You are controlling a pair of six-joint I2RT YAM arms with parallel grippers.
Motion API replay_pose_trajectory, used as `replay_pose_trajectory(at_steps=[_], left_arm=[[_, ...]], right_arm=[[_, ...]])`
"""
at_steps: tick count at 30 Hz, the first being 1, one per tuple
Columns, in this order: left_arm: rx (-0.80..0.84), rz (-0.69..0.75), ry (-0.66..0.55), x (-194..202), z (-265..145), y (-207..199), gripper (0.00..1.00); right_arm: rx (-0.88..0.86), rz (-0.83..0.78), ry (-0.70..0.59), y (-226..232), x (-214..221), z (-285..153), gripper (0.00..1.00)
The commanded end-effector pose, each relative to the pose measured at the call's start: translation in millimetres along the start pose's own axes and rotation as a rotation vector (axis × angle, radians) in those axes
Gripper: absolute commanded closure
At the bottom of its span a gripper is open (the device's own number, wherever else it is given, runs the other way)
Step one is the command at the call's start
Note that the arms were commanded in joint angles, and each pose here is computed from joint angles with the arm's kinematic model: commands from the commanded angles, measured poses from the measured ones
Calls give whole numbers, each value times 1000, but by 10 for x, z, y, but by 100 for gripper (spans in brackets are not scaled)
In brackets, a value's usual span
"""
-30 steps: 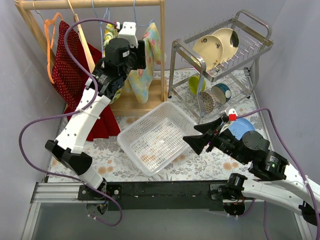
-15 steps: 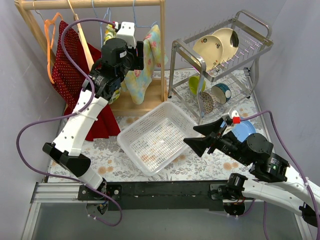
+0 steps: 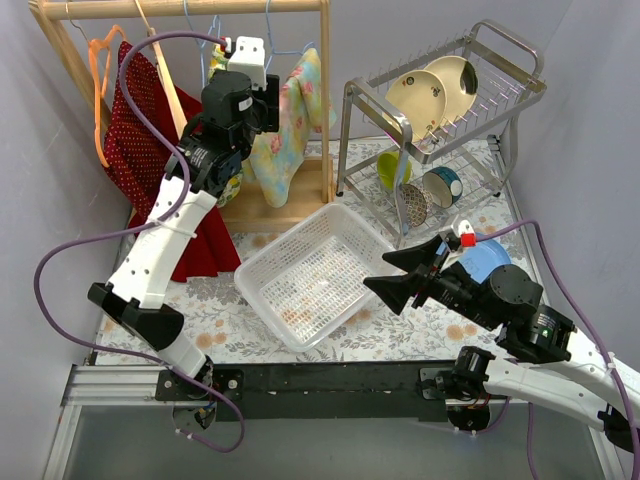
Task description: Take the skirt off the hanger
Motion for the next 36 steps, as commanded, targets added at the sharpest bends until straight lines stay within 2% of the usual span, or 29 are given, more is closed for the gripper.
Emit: replay_pose_trajectory(at_steps=[1,7,8,11,12,14,16,19,23,36], left_arm=[[-45,22,12,54,71,64,48],[-64,35,37,155,123,105,55],[-65,36,42,179,136,104,62],[-74,35,50,219,142,116,70],[-73,28,47,212,138,113,76],[-71,21,38,193,134,110,78],[-61,16,29,170,138,93,85],[-40,10,23,109,131,61,100],[12,-18,0,-25,89,-7,100],[129,-63,-194,-607,-241,-60,100]], right_arm=[[-22,-9,-81,29,-181,-17,19],[-19,-6,-95,21,-172,-50,19],[-17,-6,-98,19,-174,-56,19],[-18,-7,-101,17,-176,-69,19],[-16,-5,-101,16,-176,-73,19],[-18,-5,-101,18,-179,-79,19],[-20,-5,-107,21,-193,-92,19],[-17,-1,-112,17,-205,-105,19],[-20,4,-122,22,-234,-125,20],[-10,18,-134,17,-291,-161,20]])
Point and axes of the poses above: each gripper's point midway between its finger pads, its own z axis out along the fingers, its own y axis along the line the jaws close on, x = y × z, the point moved 7 cm from there along -z, back along the fingers, and after that the axes turned 14 degrees about -z, right-handed, at the moved point
